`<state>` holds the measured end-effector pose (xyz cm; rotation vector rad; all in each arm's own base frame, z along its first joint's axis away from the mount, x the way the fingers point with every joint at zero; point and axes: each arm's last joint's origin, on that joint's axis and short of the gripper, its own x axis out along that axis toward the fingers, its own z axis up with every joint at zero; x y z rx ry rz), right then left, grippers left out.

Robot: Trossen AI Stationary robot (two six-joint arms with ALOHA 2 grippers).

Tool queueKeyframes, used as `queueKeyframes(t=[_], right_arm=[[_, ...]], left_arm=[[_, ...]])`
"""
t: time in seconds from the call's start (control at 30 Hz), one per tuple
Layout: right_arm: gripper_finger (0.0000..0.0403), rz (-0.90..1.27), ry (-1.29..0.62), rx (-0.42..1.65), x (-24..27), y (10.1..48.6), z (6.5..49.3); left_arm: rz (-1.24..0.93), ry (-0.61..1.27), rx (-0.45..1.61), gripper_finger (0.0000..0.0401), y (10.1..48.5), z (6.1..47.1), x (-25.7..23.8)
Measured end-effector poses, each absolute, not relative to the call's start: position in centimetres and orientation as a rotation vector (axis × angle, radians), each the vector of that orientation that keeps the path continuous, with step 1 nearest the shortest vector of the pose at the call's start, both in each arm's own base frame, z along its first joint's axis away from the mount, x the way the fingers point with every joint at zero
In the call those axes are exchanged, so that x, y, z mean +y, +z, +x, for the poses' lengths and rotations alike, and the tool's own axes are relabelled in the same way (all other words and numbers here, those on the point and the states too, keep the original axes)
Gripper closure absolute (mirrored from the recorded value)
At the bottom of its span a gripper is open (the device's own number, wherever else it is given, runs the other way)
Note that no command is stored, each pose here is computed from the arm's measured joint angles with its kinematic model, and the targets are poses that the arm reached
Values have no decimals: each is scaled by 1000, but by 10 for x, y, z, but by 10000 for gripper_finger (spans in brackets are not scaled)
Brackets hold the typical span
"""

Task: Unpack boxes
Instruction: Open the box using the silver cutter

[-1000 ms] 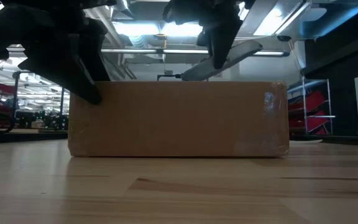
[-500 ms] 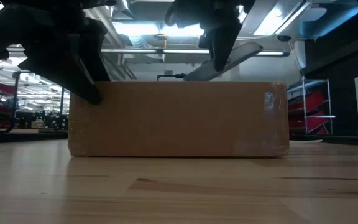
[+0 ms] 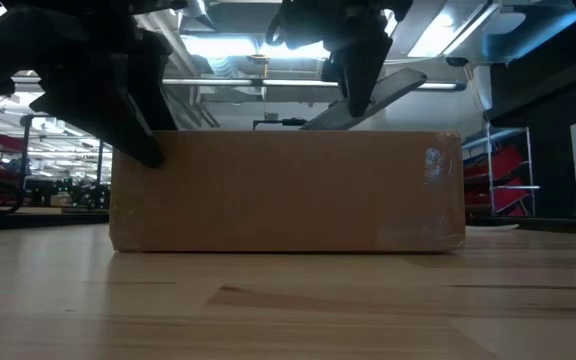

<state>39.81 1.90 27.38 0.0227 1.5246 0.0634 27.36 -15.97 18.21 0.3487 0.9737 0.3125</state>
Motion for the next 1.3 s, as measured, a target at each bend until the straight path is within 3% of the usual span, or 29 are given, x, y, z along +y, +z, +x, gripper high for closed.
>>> queueKeyframes(t=[1.3], right_arm=[[340, 65, 73, 1547, 12, 273, 397]], left_arm=[[355, 309, 975, 166, 182, 274, -160]])
